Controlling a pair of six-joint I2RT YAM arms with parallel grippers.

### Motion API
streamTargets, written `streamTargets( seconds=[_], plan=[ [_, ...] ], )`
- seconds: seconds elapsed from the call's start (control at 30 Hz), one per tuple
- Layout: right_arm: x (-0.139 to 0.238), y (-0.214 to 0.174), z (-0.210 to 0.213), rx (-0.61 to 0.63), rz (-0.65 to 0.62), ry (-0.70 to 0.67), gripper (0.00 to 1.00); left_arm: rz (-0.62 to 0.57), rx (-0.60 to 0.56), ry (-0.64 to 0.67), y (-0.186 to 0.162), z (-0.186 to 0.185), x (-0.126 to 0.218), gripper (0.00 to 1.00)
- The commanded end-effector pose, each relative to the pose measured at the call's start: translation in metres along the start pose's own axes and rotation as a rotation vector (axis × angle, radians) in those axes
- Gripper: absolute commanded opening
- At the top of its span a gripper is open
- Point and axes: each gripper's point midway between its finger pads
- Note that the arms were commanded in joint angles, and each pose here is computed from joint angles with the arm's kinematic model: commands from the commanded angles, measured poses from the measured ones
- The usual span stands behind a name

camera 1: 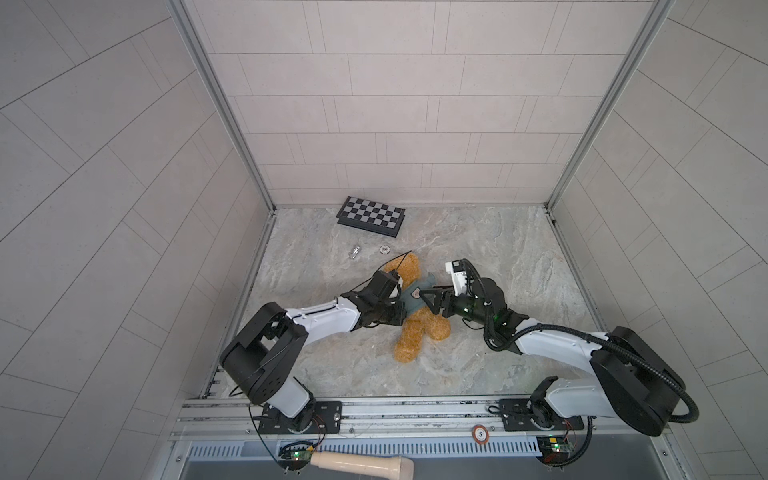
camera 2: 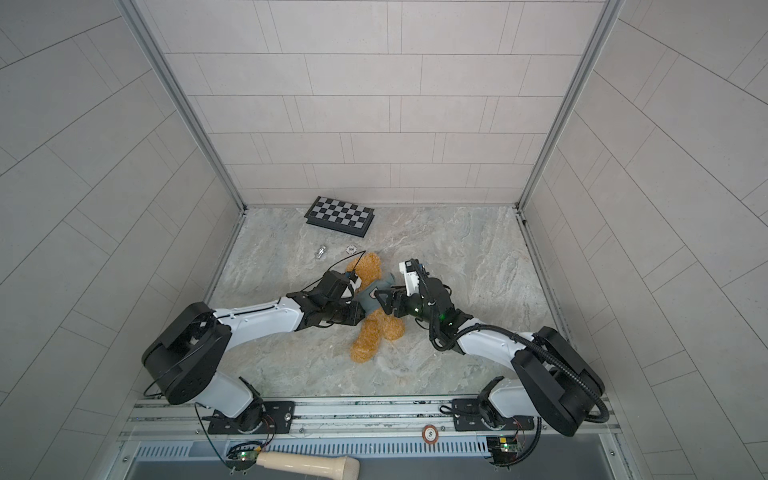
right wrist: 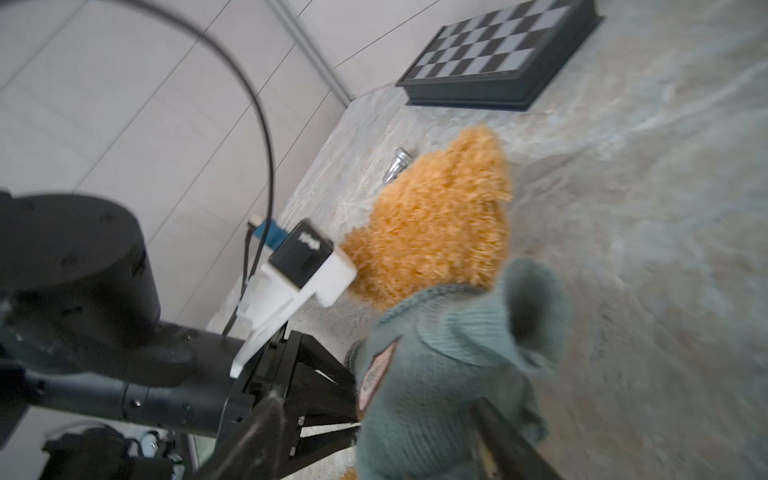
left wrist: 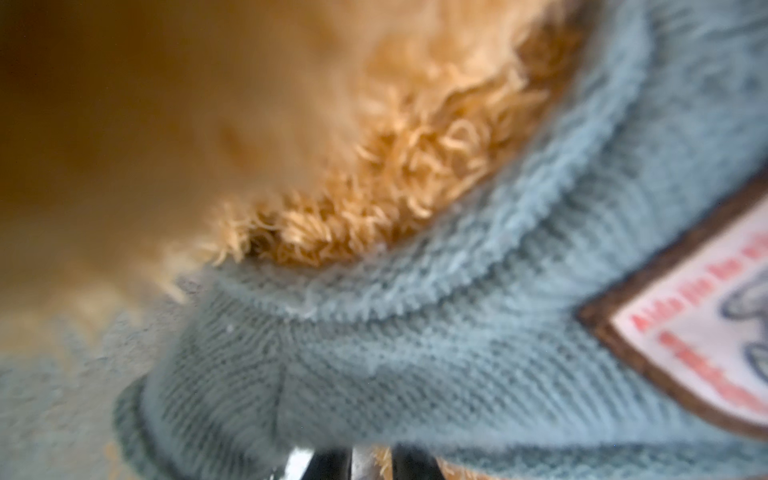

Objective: Dress the teddy bear

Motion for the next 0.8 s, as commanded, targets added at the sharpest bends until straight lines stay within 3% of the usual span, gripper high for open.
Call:
streamTargets(
  seconds=[0.0,0.17,0.27,0.37,0.5,0.53,0.63,0.77],
  plan=[
    [-0.011,-0.017,-0.001,0.059,0.055,-0.043,0.43,-0.007,0.024,-0.071,-0.001,-0.008,0.003,0.21],
    [-0.008,-0.031,-0.004,0.229,0.164,-0.193,0.15,-0.016,0.035,-0.150,-0.005,-0.020,0.013,0.22],
    [-0.008,-0.031,0.000,0.279,0.176,-0.212,0.00,-0.015,0.065,-0.189,-0.006,-0.022,0.016,0.20],
    [-0.006,-0.032,0.007,0.320,0.183,-0.216,0.00,-0.021,0.092,-0.259,-0.007,-0.029,0.031,0.20],
    [-0.005,-0.039,0.020,0.360,0.192,-0.203,0.00,-0.057,0.110,-0.356,-0.012,-0.037,0.068,0.43],
    [-0.005,-0.042,0.023,0.365,0.199,-0.198,0.00,-0.069,0.122,-0.383,-0.012,-0.040,0.077,0.44],
    [-0.005,-0.049,0.031,0.359,0.194,-0.176,0.00,-0.106,0.172,-0.450,-0.008,-0.048,0.090,0.32],
    [-0.002,-0.046,0.038,0.305,0.142,-0.139,0.04,-0.096,0.241,-0.472,-0.006,-0.050,0.076,0.22]
  ],
)
Point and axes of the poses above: each gripper's point midway between its finger pads, its own x axis back along the fingers, its own z axis along the line the jaws close on, y = z × x, and after that the axes turned 12 degrees about x, right-handed
